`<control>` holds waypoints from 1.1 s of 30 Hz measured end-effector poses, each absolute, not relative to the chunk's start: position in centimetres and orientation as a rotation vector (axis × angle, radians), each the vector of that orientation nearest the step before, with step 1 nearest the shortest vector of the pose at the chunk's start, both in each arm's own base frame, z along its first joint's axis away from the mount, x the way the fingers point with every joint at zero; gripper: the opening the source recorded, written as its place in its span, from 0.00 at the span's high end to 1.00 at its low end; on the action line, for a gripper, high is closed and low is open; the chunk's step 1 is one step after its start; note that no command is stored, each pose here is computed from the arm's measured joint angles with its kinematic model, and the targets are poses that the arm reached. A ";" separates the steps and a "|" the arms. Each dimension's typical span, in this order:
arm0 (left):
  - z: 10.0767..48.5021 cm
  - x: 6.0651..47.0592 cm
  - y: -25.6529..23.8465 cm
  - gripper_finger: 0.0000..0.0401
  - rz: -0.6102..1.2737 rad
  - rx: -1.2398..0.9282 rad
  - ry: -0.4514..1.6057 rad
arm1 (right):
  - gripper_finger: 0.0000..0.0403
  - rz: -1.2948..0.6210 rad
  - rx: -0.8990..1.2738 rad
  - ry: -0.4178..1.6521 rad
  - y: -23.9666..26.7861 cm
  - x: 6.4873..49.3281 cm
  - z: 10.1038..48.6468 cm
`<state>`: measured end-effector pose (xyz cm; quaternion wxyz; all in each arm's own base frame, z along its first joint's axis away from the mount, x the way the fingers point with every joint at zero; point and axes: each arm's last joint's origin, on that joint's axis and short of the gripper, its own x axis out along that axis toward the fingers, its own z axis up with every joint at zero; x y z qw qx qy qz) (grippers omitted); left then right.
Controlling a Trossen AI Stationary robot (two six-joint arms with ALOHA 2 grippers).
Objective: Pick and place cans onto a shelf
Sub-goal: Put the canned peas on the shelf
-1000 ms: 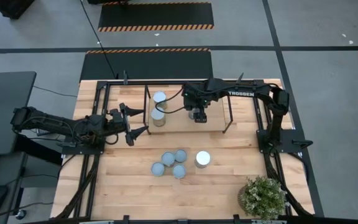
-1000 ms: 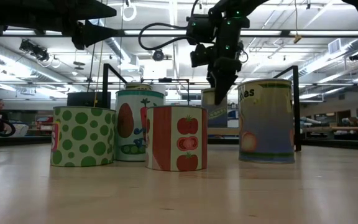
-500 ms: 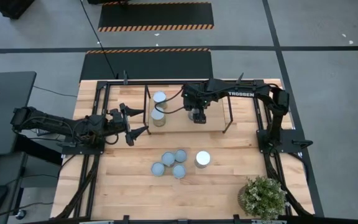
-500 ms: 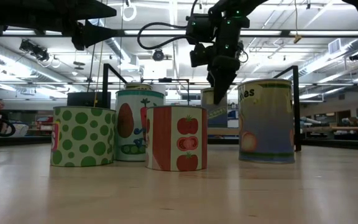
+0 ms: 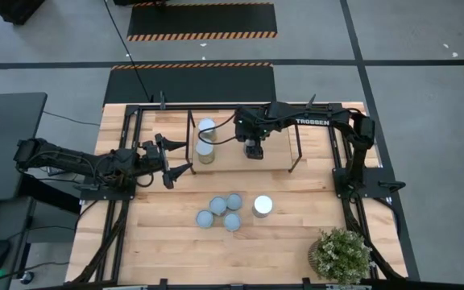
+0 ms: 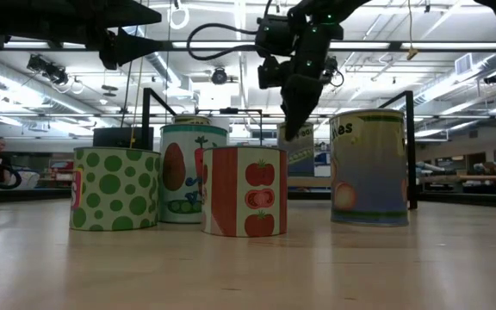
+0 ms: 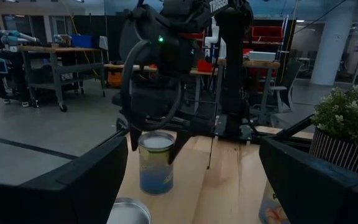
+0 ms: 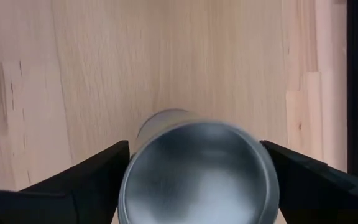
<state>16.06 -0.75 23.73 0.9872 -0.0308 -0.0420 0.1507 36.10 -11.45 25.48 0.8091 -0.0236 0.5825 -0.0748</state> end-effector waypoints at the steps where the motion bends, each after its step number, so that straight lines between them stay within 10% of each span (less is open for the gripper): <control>1: 23.7 16.1 -0.7 0.08 0.303 -0.062 -0.084 | 0.10 -0.161 -0.052 1.238 -11.5 36.2 25.5; 18: 23.6 16.1 -0.7 0.08 0.303 -0.058 -0.071 | 0.10 -0.164 -0.070 1.074 -10.6 34.3 30.2; 33: 23.6 16.1 -0.7 0.08 0.302 -0.077 -0.072 | 0.10 -0.252 -0.032 1.321 -9.1 31.5 28.8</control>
